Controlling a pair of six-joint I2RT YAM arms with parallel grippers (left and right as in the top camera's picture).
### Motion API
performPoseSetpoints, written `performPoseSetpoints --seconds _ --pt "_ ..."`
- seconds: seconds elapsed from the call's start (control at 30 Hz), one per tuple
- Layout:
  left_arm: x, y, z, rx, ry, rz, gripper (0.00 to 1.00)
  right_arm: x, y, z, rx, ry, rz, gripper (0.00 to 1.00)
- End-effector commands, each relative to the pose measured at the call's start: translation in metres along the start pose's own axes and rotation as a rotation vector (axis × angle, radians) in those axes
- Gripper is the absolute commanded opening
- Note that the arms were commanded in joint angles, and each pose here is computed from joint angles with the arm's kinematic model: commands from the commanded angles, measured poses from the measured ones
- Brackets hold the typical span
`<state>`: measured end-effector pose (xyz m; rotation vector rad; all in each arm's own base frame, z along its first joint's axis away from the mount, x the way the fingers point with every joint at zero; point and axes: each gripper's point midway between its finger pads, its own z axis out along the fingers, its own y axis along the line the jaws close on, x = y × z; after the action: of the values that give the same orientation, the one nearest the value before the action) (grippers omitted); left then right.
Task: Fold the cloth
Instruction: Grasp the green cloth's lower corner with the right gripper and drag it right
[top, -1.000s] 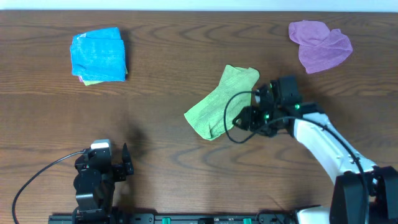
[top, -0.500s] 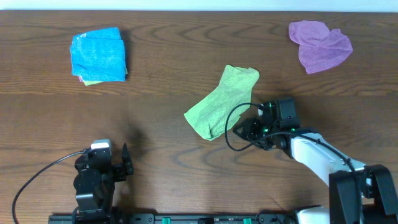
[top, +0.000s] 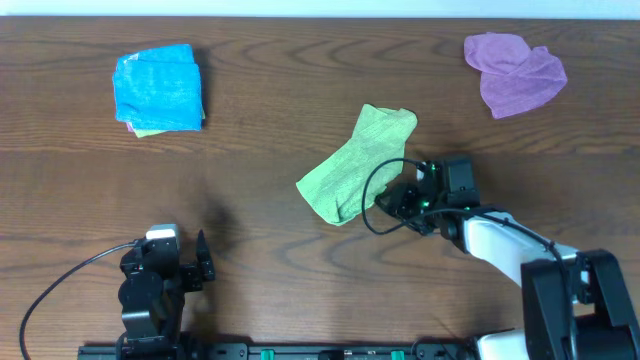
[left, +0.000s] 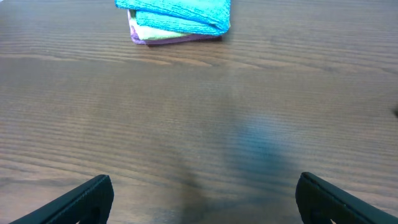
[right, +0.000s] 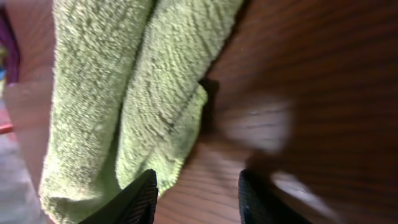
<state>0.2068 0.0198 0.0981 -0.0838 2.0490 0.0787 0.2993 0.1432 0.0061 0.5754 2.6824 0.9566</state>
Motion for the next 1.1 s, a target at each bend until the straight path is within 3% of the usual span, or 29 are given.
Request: performPoseSetpoints --seconds 0.0,0.3,0.57,0.73,0.9,1.07 --pt "0.003 0.001 0.002 -0.008 0.002 -0.012 0.95 0.007 -0.016 0.008 0.05 0.02 0.045 0.43" --pt "0.003 0.001 0.002 -0.008 0.002 -0.012 0.95 0.016 -0.009 0.026 0.039 0.04 0.02 0.4" --pt "0.003 0.001 0.002 -0.008 0.002 -0.012 0.95 0.008 -0.019 0.028 0.086 -0.005 0.013 0.01" --pt "0.003 0.001 0.002 -0.008 0.002 -0.012 0.95 0.0 -0.029 0.015 0.121 -0.025 0.004 0.01" --pt "0.003 0.001 0.002 -0.008 0.002 -0.012 0.95 -0.015 -0.052 -0.042 0.265 -0.127 0.018 0.01" --pt "0.003 0.001 0.002 -0.008 0.002 -0.012 0.95 -0.005 -0.06 -0.094 0.338 -0.175 0.021 0.01"
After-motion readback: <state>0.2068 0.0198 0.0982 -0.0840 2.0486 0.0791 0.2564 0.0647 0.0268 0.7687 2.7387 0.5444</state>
